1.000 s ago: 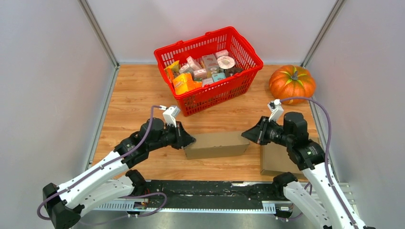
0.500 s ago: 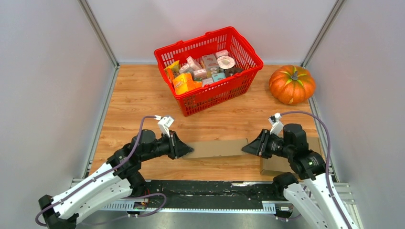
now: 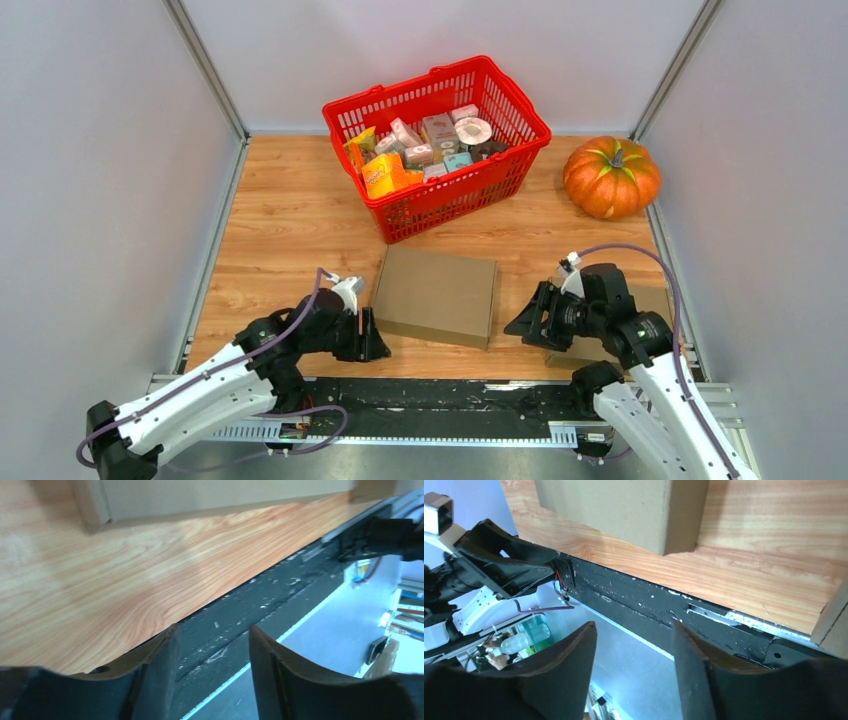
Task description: Fold the paper box
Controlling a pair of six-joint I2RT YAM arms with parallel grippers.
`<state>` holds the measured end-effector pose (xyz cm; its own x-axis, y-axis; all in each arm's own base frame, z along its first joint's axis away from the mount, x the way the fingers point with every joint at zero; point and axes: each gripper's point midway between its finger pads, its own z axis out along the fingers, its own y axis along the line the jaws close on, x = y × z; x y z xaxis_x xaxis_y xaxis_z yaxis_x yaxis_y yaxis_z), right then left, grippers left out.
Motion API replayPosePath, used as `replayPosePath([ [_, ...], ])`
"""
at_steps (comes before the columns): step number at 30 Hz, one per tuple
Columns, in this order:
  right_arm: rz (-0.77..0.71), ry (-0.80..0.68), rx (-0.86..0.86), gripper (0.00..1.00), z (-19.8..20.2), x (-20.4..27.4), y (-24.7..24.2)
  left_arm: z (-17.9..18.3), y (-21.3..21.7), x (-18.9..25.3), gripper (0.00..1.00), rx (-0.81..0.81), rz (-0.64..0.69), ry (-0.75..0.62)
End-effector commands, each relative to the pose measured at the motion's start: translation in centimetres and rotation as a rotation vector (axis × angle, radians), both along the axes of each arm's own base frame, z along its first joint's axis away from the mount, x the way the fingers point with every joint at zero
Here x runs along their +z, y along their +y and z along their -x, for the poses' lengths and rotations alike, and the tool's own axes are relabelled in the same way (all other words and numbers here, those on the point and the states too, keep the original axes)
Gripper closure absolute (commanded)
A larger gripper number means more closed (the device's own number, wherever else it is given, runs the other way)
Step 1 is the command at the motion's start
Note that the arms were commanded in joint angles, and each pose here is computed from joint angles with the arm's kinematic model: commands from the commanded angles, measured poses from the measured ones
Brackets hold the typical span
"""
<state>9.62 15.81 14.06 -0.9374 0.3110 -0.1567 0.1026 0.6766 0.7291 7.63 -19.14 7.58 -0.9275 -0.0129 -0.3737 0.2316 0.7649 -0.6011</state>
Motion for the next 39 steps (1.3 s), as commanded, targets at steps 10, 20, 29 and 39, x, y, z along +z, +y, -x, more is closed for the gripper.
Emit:
replayPosePath([
  [10, 0.2, -0.201, 0.038, 0.16, -13.1, -0.2, 1.2, -13.6, 0.7, 5.4, 0.24, 0.169, -0.114, -0.103],
  [20, 0.348, -0.029, 0.127, 0.3, -14.3, -6.0, 1.5, -15.4, -2.8, -0.8, 0.45, 0.053, -0.119, 0.055],
  [29, 0.39, 0.06, -0.031, 0.28, -9.2, -6.7, -2.2, -9.0, -7.5, -0.2, 0.51, -0.031, -0.064, 0.056],
  [39, 0.487, -0.053, -0.059, 0.13, -10.7, -4.6, -4.1, -8.0, -3.2, 1.0, 0.26, 0.082, -0.159, -0.031],
])
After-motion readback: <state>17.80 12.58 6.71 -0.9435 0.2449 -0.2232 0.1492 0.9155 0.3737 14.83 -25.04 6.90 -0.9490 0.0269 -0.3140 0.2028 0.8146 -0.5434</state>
